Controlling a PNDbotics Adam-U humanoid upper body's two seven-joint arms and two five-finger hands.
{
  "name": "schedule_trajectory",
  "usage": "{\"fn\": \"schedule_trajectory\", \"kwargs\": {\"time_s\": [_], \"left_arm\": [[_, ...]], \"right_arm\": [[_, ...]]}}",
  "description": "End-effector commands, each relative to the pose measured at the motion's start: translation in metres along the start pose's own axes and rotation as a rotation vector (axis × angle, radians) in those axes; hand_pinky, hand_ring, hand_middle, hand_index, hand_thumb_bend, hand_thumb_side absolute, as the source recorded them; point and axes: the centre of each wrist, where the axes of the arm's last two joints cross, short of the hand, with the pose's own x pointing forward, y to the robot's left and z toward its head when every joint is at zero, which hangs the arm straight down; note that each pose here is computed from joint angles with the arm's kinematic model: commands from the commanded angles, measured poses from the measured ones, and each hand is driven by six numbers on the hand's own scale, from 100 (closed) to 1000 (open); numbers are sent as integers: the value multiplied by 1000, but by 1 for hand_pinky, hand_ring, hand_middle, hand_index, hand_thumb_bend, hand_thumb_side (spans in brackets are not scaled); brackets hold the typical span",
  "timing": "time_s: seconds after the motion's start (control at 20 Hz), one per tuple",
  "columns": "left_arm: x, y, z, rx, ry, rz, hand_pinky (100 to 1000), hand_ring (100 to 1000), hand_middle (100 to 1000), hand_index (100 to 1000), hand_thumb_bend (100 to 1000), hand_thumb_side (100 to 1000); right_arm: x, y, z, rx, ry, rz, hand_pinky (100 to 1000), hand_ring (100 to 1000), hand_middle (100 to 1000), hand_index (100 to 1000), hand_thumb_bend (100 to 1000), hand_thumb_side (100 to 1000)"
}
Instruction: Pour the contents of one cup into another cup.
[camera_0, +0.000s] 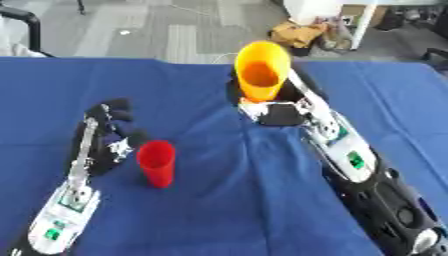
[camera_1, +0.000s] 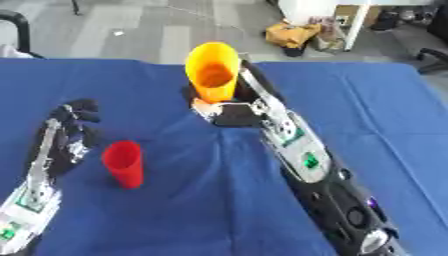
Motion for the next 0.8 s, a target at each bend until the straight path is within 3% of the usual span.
{"fn": "schedule_trajectory", "kwargs": {"time_s": [0.05, 0.3, 0.55, 0.8], "left_arm": [[8, 14, -3, 25, -28, -13, 414, 623, 648, 768, 1000, 753], [7, 21, 3, 38, -21, -28, 414, 623, 649, 769, 1000, 753], [6, 27, 6, 34, -21, -47, 412, 624, 650, 770, 1000, 756], [4, 28, 10, 35, -15, -50, 411, 623, 650, 770, 1000, 756]], "right_arm": [[4, -2, -2, -1, -14, -19, 496, 578, 329, 525, 300, 242], [-6, 4, 5, 11, 2, -32, 504, 592, 361, 538, 458, 333], [-15, 9, 14, 4, 6, -39, 511, 593, 364, 536, 513, 374], [-16, 11, 14, 12, -25, -15, 576, 668, 486, 660, 578, 534]]}}
